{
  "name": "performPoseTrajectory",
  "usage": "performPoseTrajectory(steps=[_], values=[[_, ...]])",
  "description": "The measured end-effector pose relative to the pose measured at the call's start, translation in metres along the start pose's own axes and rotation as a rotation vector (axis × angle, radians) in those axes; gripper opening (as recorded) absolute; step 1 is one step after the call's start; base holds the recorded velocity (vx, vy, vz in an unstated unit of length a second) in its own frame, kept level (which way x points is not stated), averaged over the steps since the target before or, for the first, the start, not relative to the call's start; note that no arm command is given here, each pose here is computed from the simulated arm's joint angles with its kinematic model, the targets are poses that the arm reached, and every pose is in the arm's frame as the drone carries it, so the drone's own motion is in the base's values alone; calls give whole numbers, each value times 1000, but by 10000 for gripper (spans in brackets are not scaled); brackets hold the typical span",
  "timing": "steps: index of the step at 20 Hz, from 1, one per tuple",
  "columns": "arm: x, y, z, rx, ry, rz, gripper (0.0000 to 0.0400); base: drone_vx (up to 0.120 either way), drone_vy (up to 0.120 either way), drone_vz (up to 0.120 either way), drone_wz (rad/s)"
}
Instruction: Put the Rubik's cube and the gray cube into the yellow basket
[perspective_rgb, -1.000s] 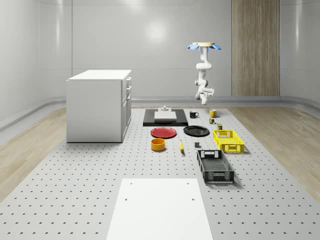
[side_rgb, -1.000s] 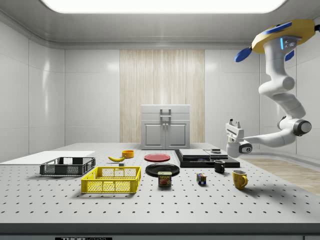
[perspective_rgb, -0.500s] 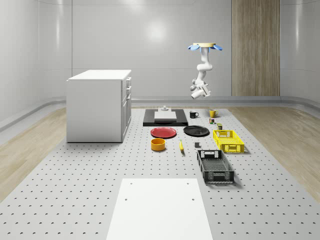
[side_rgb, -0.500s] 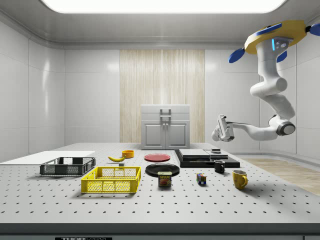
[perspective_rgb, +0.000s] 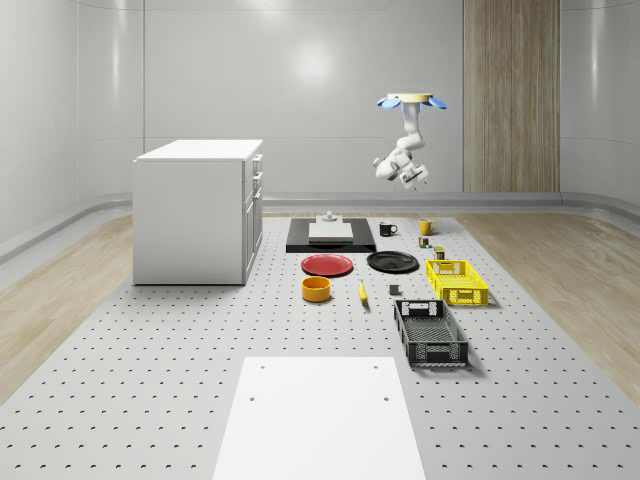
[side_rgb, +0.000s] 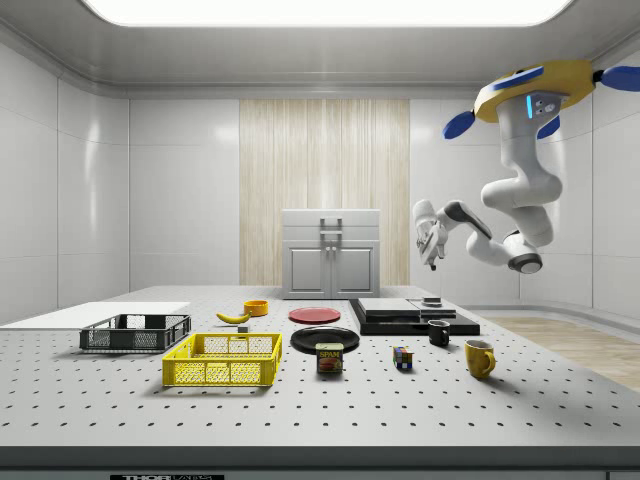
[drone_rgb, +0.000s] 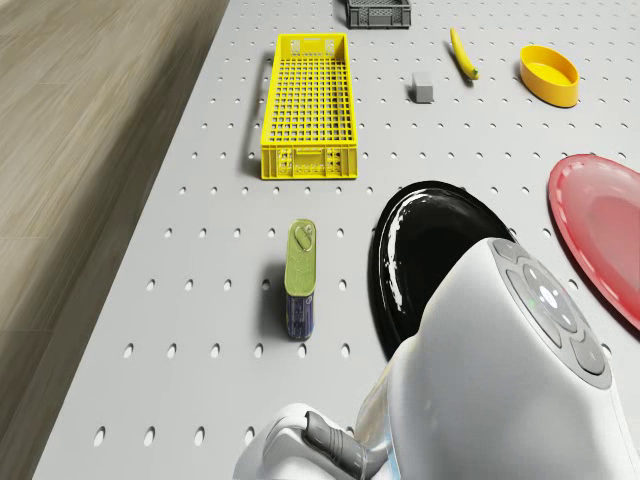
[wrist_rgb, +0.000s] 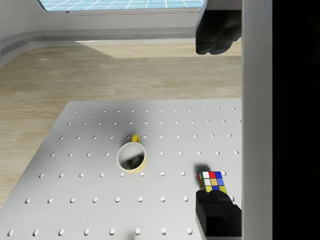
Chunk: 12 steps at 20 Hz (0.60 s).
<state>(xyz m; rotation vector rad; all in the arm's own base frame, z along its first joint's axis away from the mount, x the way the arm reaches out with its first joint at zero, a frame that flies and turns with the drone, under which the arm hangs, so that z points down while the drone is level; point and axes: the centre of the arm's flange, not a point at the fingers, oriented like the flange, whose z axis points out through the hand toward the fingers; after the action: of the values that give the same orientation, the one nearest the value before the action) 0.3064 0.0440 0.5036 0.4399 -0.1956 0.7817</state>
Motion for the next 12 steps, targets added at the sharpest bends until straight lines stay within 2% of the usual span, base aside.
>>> performPoseTrajectory(steps=[5, 7, 9, 12], values=[[-19, -19, 3, -192, 198, -7, 400, 120, 0, -120, 0], [-23, -23, 5, -232, 240, -9, 400, 120, 0, -120, 0], [-26, -25, 6, -260, 269, -10, 400, 120, -100, -120, 0], [-29, -28, 7, -287, 298, -11, 400, 120, -13, -120, 0]])
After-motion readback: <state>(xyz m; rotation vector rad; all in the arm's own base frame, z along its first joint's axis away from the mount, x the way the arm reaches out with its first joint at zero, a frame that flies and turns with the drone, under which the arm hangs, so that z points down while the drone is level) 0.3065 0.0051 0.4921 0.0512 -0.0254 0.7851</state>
